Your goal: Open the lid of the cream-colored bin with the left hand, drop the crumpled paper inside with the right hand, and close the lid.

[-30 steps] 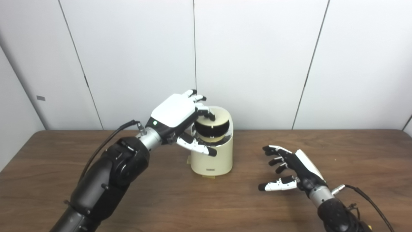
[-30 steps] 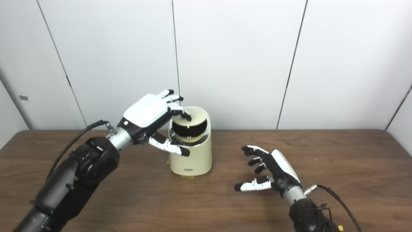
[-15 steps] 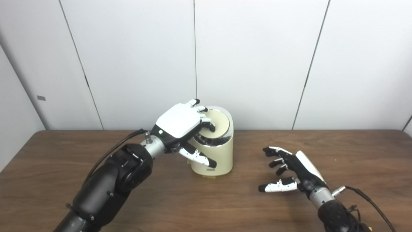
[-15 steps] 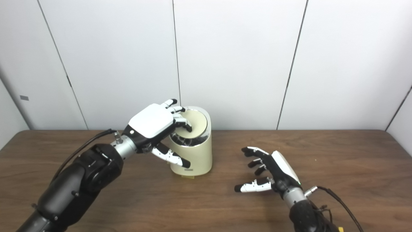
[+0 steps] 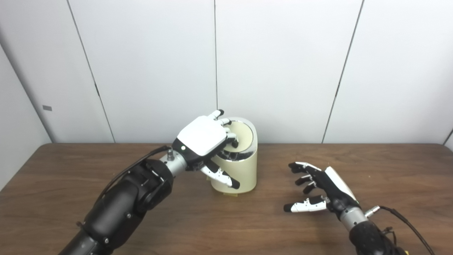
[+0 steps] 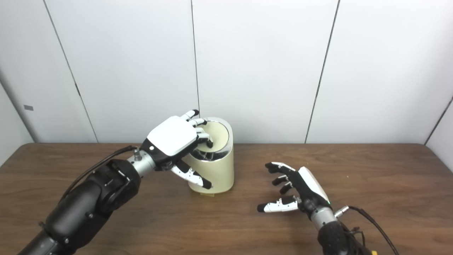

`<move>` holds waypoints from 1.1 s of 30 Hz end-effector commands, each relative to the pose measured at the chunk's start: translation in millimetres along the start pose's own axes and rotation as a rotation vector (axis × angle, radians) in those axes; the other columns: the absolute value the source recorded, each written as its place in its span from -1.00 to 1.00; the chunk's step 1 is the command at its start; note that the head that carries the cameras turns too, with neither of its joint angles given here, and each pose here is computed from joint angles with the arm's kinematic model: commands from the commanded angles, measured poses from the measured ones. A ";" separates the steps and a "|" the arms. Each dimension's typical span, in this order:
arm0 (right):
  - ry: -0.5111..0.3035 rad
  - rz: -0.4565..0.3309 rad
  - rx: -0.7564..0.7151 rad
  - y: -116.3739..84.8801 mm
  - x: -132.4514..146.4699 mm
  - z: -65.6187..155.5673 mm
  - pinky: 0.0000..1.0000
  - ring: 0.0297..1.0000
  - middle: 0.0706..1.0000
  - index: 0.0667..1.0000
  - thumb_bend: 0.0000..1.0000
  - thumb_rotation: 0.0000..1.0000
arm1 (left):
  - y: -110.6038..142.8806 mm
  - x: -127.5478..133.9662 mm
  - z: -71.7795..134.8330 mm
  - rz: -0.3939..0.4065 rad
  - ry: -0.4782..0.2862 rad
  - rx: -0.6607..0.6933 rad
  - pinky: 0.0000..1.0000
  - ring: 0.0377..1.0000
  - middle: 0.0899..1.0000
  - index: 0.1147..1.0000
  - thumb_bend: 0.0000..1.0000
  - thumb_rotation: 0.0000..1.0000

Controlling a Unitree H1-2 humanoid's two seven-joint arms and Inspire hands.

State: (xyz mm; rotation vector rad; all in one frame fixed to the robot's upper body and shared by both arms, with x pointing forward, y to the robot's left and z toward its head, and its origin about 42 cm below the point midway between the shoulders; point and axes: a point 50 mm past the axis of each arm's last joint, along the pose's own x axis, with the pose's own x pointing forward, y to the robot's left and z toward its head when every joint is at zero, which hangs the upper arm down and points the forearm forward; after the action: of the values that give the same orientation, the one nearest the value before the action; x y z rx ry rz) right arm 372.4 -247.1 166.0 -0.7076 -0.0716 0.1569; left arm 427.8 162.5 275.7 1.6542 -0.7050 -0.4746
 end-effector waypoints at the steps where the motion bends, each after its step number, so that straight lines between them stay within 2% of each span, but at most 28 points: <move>1: -0.064 -0.056 -0.016 -15.7 5.3 15.9 0.07 0.34 0.57 0.58 0.79 -0.64 | 1.0 -5.9 -3.0 0.039 -0.003 -0.033 1.00 0.76 0.34 0.35 0.99 0.46; 4: -0.060 -0.057 -0.021 -15.9 5.8 15.0 0.06 0.34 0.57 0.58 0.78 -0.64 | 11.3 -9.7 -10.3 0.188 0.019 -0.104 0.97 0.75 0.39 0.41 0.87 0.45; 7: -0.065 -0.062 -0.021 -16.1 7.0 14.0 0.06 0.32 0.55 0.57 0.79 -0.62 | 19.2 -16.2 -19.2 0.323 0.068 -0.217 0.92 0.80 0.57 0.62 0.72 0.34; 8: -0.066 -0.064 -0.018 -16.1 7.3 13.9 0.06 0.32 0.55 0.57 0.80 -0.61 | 20.4 -18.4 -21.6 0.362 0.081 -0.249 0.87 0.80 0.64 0.70 0.65 0.26; 9: -0.065 -0.066 -0.015 -16.2 7.6 13.7 0.06 0.33 0.55 0.57 0.80 -0.62 | 20.6 -20.9 -23.8 0.403 0.095 -0.288 0.72 0.76 0.70 0.75 0.62 0.16; 11: -0.065 -0.069 -0.011 -16.6 7.7 13.8 0.06 0.33 0.55 0.57 0.81 -0.62 | 18.1 -25.9 -27.7 0.478 0.118 -0.387 0.53 0.72 0.75 0.77 0.61 0.04; 14: -0.067 -0.074 -0.006 -17.3 7.4 12.5 0.05 0.31 0.53 0.56 0.81 -0.61 | 7.8 -33.5 -30.8 0.559 0.173 -0.598 0.51 0.80 0.82 0.83 0.53 -0.07; 17: -0.069 -0.079 -0.007 -17.4 6.6 11.2 0.06 0.32 0.53 0.56 0.80 -0.60 | -3.3 -39.6 -27.9 0.561 0.229 -0.863 0.68 0.84 0.85 0.84 0.54 -0.14; 20: -0.076 -0.085 0.008 -16.9 5.8 11.0 0.06 0.32 0.53 0.56 0.80 -0.60 | -11.2 -46.7 -26.0 0.562 0.252 -1.018 0.59 0.81 0.82 0.83 0.56 -0.19; 23: -0.078 -0.091 0.018 -16.7 5.4 10.4 0.06 0.32 0.54 0.55 0.81 -0.59 | -18.8 -54.3 -25.2 0.565 0.287 -1.117 0.54 0.79 0.81 0.83 0.58 -0.21; 27: -0.080 -0.099 0.036 -16.9 4.5 9.4 0.07 0.31 0.56 0.57 0.81 -0.57 | -37.0 -70.1 -22.7 0.578 0.335 -1.224 0.38 0.67 0.72 0.80 0.64 -0.17; 33: -0.105 -0.131 0.086 -18.1 1.1 7.0 0.12 0.33 0.57 0.59 0.79 -0.54 | -68.3 -92.5 -15.5 0.542 0.403 -1.273 0.38 0.54 0.61 0.76 0.61 -0.19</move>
State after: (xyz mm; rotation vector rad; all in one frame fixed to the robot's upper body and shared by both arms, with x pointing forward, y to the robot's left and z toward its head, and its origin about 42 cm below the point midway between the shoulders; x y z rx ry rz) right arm 367.7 -253.6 163.6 -0.6233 -0.1089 0.1011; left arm 377.7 241.3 191.4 0.3076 -0.2891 -0.1129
